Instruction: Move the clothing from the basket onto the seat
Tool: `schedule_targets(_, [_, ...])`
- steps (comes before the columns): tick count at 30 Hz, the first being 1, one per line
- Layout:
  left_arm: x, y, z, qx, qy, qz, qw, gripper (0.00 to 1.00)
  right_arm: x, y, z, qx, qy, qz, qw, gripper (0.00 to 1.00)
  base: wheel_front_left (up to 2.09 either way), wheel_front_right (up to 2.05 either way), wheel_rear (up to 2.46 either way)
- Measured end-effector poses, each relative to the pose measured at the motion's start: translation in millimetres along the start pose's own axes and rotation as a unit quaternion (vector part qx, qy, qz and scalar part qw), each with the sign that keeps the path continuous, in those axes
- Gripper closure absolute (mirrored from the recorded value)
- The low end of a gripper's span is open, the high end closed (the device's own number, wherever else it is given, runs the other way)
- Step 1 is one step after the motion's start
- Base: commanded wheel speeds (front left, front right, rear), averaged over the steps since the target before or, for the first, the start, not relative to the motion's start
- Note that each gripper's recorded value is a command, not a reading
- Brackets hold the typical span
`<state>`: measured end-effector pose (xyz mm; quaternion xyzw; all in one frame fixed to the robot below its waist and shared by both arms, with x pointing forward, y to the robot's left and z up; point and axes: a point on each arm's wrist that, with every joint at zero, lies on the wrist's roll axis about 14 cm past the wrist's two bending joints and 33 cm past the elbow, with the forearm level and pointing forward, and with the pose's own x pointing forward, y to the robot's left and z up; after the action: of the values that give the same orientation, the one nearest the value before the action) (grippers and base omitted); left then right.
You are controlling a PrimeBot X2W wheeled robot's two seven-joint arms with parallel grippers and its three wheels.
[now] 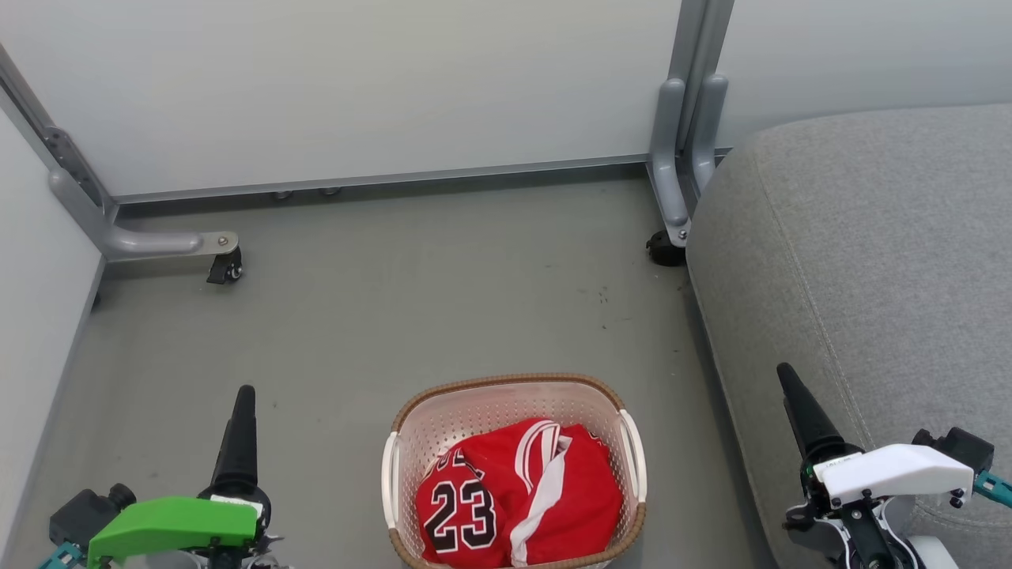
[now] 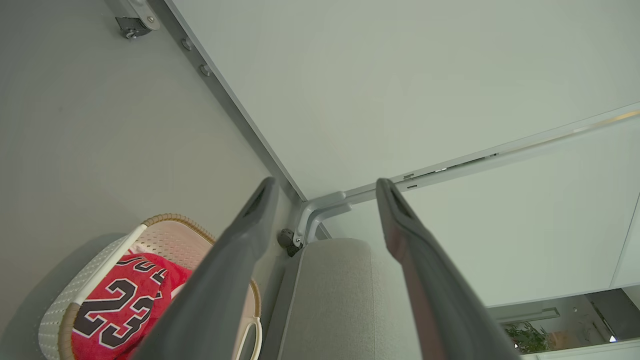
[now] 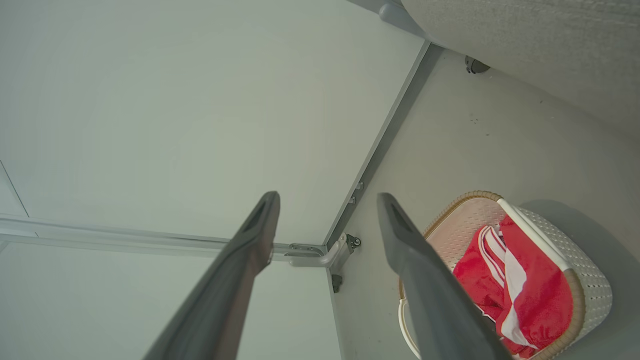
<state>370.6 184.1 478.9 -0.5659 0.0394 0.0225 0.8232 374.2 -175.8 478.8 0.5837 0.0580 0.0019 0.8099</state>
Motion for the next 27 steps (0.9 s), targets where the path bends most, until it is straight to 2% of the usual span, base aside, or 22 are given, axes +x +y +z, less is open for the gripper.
schedule_targets(5, [-1, -2, 3, 0.05, -0.008, -0.002, 0.999, 0.0, 0, -1, -5, -0.052, 0.01, 0.0, 0.999, 0.0, 0.0, 0.0, 0.0])
schedule_targets(10, [0, -15, 5, 0.123, -0.015, -0.013, 0.992, 0.0, 0, -1, 4, -0.111, -0.009, -0.001, 0.994, 0.0, 0.0, 0.0, 0.0])
schedule_targets(14, [-1, -17, 0, 0.147, -0.013, -0.007, 0.989, 0.0, -3, 2, 4, -0.151, -0.019, 0.001, 0.988, 0.0, 0.0, 0.0, 0.0])
schedule_targets(21, [-5, -21, -17, 0.203, 0.003, -0.018, 0.979, 0.0, -7, 11, -8, -0.237, -0.007, 0.021, 0.971, 0.0, 0.0, 0.0, 0.0])
schedule_targets(27, [-7, -24, -19, 0.252, -0.001, -0.025, 0.967, 0.0, -7, 17, -12, -0.278, -0.006, 0.034, 0.96, 0.0, 0.0, 0.0, 0.0])
